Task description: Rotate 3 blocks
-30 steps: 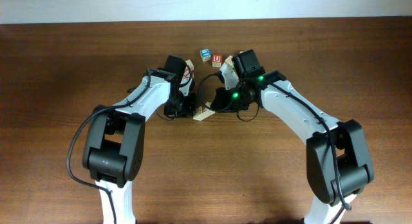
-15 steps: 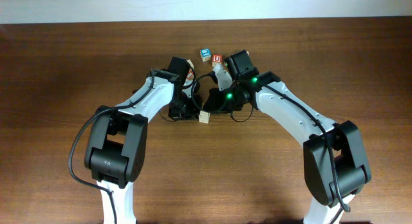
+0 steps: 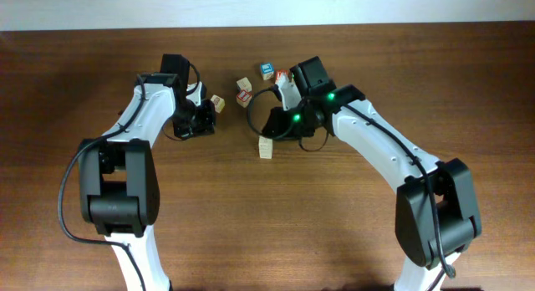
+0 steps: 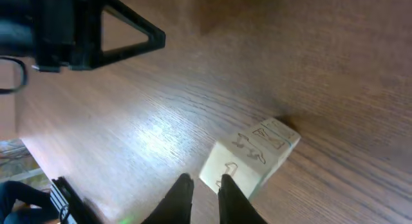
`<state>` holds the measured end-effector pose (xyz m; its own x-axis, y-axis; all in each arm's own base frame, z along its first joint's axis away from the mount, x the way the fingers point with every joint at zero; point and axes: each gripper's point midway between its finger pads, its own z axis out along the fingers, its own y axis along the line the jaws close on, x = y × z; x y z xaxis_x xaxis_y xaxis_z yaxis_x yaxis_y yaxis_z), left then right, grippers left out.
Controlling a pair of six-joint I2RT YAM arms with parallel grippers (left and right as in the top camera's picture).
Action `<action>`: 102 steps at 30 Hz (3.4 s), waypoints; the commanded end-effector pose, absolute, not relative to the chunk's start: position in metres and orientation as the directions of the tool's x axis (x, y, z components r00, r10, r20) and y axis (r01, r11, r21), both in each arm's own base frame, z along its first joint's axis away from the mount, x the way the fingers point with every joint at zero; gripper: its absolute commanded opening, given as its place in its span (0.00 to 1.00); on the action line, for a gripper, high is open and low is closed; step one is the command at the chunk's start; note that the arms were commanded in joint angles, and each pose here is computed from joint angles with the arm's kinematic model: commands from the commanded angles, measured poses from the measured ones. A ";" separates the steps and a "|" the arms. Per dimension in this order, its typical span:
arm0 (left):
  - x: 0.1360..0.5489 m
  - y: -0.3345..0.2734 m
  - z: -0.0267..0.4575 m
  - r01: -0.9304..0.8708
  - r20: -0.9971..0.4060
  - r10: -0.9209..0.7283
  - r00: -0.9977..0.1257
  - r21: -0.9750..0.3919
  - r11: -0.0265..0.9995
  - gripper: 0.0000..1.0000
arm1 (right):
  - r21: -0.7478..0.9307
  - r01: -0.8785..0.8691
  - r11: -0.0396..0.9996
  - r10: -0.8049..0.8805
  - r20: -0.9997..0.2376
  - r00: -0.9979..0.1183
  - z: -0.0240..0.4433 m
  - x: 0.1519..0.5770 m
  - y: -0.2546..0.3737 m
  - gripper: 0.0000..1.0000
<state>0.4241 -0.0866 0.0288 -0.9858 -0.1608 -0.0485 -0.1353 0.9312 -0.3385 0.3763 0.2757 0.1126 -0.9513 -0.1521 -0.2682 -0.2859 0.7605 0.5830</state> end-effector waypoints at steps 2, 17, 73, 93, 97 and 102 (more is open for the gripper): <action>0.438 -0.072 0.074 -0.115 -0.119 -0.151 -0.981 -0.267 0.957 0.00 | 0.548 -0.408 0.730 -0.193 -0.408 -0.892 0.188 0.386 0.278 0.33; 0.323 -0.037 0.353 -0.014 -0.633 -0.125 -0.764 -0.178 0.984 0.99 | 0.122 -0.197 0.973 -0.023 -0.796 -0.605 0.432 0.223 0.068 0.98; 0.254 0.017 0.243 -0.072 -0.997 0.060 -0.052 0.064 0.995 0.99 | 0.109 -0.026 0.994 0.107 -0.991 -0.080 0.156 0.246 0.011 0.98; 0.245 0.015 0.156 -0.046 -0.974 0.209 -0.090 0.213 0.976 0.99 | 0.109 -0.026 0.994 0.107 -0.991 -0.080 0.156 0.246 0.011 0.98; 0.245 0.015 0.156 -0.046 -0.974 0.209 -0.090 0.213 0.976 0.99 | 0.109 -0.026 0.994 0.107 -0.991 -0.080 0.156 0.246 0.011 0.98; 0.245 0.015 0.156 -0.046 -0.974 0.209 -0.091 0.213 0.976 0.99 | 0.109 -0.026 0.994 0.107 -0.991 -0.080 0.156 0.246 0.011 0.98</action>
